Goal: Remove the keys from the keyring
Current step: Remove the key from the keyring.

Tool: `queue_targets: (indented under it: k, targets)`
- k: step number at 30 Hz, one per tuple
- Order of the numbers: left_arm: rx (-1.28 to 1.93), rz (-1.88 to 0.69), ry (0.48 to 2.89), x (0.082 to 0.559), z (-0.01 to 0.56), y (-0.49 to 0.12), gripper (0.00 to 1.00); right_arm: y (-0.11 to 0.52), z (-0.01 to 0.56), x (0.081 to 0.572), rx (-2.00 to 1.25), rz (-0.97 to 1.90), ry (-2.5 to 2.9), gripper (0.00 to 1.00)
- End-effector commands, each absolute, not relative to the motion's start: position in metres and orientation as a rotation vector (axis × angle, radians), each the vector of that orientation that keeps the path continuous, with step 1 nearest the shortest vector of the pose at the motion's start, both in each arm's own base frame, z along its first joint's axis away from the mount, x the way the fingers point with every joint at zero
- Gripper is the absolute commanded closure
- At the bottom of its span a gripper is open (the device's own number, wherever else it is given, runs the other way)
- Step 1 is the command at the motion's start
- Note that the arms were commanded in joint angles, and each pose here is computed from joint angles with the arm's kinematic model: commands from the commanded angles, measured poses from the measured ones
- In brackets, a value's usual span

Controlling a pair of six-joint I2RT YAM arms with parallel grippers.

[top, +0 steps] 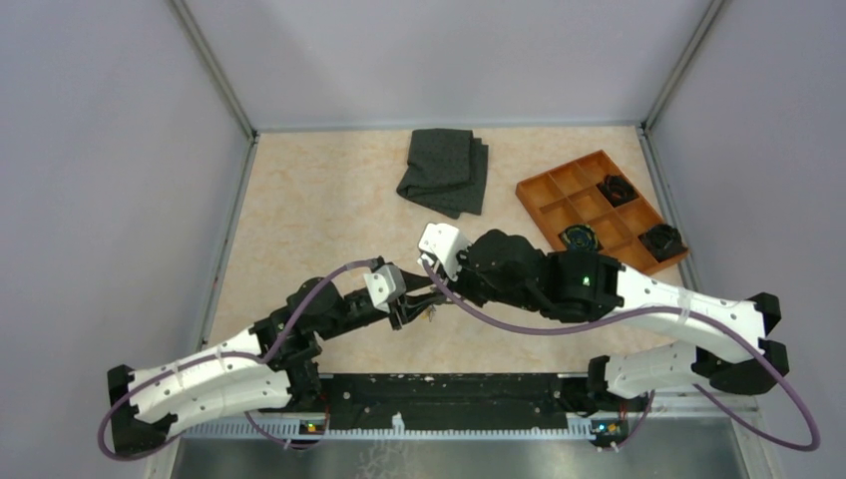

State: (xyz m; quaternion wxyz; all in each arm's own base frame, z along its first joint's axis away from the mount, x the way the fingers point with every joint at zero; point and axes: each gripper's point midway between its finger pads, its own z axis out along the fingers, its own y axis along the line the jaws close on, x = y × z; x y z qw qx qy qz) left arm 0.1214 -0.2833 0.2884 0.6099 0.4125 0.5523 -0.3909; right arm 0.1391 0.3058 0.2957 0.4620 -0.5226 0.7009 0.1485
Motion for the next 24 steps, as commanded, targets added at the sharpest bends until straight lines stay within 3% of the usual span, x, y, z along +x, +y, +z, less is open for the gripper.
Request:
queue_targets:
  k: [1, 24]
  targets:
    - [0.913, -0.879, 1.214, 0.128, 0.308, -0.286, 0.63, 0.316, 0.326, 0.144, -1.176, 0.460, 1.692, 1.00]
    - [0.925, -0.877, 1.215, 0.131, 0.299, -0.293, 0.71, 0.316, 0.334, 0.147, -1.091, 0.493, 1.720, 1.00]
